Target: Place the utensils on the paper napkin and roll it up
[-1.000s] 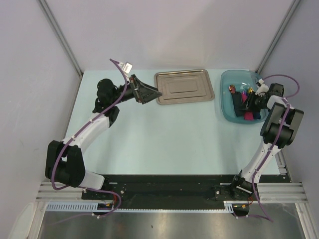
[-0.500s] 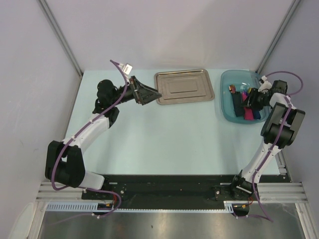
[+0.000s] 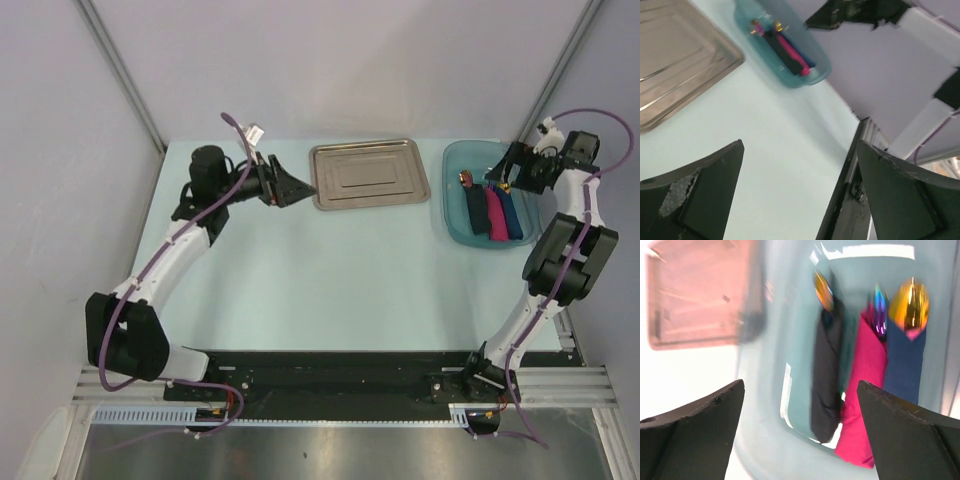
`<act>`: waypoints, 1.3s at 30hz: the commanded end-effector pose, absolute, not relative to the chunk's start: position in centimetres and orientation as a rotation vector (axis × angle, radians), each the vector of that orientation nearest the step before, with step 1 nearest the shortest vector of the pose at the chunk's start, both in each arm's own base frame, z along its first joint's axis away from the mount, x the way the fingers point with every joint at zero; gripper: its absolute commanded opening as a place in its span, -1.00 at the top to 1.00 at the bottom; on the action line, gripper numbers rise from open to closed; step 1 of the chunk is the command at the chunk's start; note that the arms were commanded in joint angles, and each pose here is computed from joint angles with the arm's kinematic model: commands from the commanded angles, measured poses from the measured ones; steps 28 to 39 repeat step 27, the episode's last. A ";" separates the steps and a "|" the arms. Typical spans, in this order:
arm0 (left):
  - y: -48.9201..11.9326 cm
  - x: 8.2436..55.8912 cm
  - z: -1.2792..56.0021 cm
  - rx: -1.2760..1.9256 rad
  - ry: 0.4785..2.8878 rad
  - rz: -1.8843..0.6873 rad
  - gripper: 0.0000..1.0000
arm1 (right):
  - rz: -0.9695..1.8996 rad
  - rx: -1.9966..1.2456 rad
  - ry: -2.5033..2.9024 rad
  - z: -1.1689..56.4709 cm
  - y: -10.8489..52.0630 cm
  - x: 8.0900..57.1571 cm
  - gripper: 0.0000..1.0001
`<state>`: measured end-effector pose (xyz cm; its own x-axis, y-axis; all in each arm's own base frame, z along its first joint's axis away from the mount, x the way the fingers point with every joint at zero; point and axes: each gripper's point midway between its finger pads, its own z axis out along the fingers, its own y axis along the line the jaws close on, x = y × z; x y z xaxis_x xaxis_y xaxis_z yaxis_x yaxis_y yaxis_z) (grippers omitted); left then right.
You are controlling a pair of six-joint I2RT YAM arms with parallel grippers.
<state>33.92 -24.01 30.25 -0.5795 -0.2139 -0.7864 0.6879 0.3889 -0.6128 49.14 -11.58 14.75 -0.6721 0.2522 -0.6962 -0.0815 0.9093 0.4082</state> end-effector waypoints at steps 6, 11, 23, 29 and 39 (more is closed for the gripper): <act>-14.3 38.7 29.5 0.255 2.102 -0.946 -0.99 | 0.552 -0.141 2.024 28.9 -1.2 47.5 -0.99; -9.8 38.9 27.6 0.238 2.253 -0.652 -0.99 | 0.619 -0.258 2.045 28.5 6.4 42.7 -1.00; -6.3 32.2 20.3 0.246 2.325 -0.392 -0.99 | 0.636 -0.335 2.107 21.7 11.0 30.8 -0.99; -6.1 31.8 20.8 0.236 2.320 -0.380 -0.99 | 0.597 -0.321 2.080 22.8 9.9 30.5 -1.00; -6.1 31.8 20.8 0.236 2.320 -0.380 -0.99 | 0.597 -0.321 2.080 22.8 9.9 30.5 -1.00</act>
